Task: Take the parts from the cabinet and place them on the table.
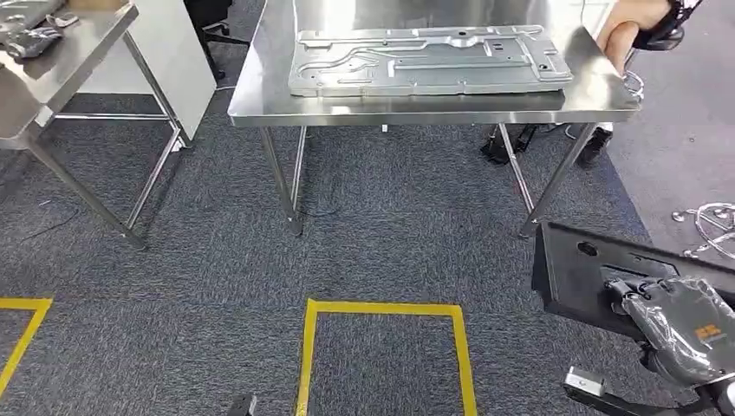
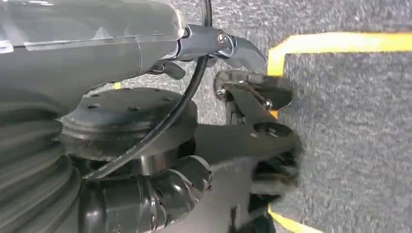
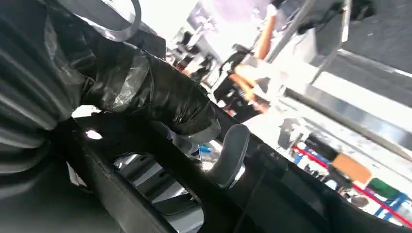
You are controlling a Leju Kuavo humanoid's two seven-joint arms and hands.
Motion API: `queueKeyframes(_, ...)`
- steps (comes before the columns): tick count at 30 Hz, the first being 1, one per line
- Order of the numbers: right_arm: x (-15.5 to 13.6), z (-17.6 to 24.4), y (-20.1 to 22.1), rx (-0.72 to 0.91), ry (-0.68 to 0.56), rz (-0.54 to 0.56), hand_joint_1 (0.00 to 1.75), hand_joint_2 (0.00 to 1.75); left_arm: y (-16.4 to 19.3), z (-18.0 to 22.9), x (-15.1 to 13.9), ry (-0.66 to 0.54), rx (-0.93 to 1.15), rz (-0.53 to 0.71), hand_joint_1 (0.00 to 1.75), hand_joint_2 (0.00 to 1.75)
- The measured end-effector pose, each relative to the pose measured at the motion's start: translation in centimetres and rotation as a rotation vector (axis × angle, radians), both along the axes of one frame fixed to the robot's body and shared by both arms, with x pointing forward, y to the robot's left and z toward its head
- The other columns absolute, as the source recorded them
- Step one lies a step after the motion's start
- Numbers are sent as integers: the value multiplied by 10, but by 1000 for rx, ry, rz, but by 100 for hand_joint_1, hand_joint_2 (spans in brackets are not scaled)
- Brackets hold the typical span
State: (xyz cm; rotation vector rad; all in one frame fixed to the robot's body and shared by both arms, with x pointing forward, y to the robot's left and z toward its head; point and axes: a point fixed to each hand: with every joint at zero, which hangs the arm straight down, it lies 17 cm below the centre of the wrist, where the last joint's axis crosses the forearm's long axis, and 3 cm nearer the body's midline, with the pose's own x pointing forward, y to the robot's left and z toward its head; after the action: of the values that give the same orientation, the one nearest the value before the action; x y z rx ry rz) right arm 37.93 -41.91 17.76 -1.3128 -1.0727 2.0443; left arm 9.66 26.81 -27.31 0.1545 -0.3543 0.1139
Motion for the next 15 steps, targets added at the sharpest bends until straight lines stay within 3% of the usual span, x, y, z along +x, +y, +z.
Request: queueKeyframes(15, 0, 0, -4, 5, 27, -4, 175, 175, 1, 0, 2, 0, 4, 4, 0, 175)
